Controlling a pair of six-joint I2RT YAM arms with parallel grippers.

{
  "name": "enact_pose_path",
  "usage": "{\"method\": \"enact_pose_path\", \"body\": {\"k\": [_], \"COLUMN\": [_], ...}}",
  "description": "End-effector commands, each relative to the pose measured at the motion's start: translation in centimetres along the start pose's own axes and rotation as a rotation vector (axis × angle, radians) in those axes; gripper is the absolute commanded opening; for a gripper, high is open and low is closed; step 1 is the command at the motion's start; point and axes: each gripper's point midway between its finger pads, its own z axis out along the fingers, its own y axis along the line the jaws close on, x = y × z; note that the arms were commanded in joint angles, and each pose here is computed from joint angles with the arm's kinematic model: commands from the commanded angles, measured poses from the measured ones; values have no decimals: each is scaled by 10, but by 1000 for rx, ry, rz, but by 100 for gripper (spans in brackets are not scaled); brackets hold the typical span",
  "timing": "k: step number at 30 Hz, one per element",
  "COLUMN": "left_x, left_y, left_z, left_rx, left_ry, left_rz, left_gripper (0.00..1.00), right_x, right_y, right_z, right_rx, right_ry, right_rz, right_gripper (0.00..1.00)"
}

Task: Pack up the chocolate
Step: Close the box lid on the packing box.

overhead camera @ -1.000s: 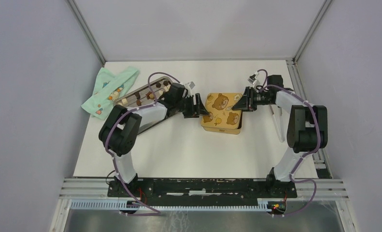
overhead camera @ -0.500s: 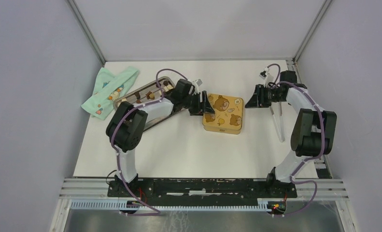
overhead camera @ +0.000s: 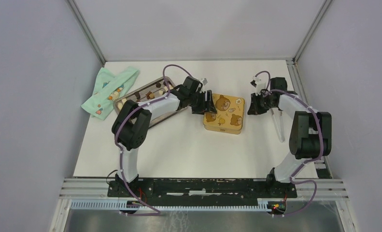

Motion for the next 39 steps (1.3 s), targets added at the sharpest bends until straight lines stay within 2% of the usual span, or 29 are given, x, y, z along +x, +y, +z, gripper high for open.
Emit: {"method": "enact_pose_path", "body": {"k": [1,8,14,25,33,39], "left_x": [-8,1,-12,-12,-26,-42], "left_y": [-2,17,2,-13,-23,-23], "left_z": [-7,-9,-11,2,-3,-15], "left_rx": [-27,-85,-44,-15,-3,-56], "left_ry": [-55,-97,-121,-111,-149,-204], "left_rz": [45,-5,-2,5,23,41], "left_gripper": [73,71,71,73,77,82], "right_x": [-4,-3,-2,0,1,-4], "right_y": [10,18,26,69,74,56], "right_z": [17,18,20,29,24,11], "right_rx": [-23,-51,-93,-297,-306,-198], "right_ry": [10,2,-3,-4,-19,-56], "right_rz": [-35,-42,-43,-38,-57,-91], "right_gripper": [9,10,10,11,15,17]}}
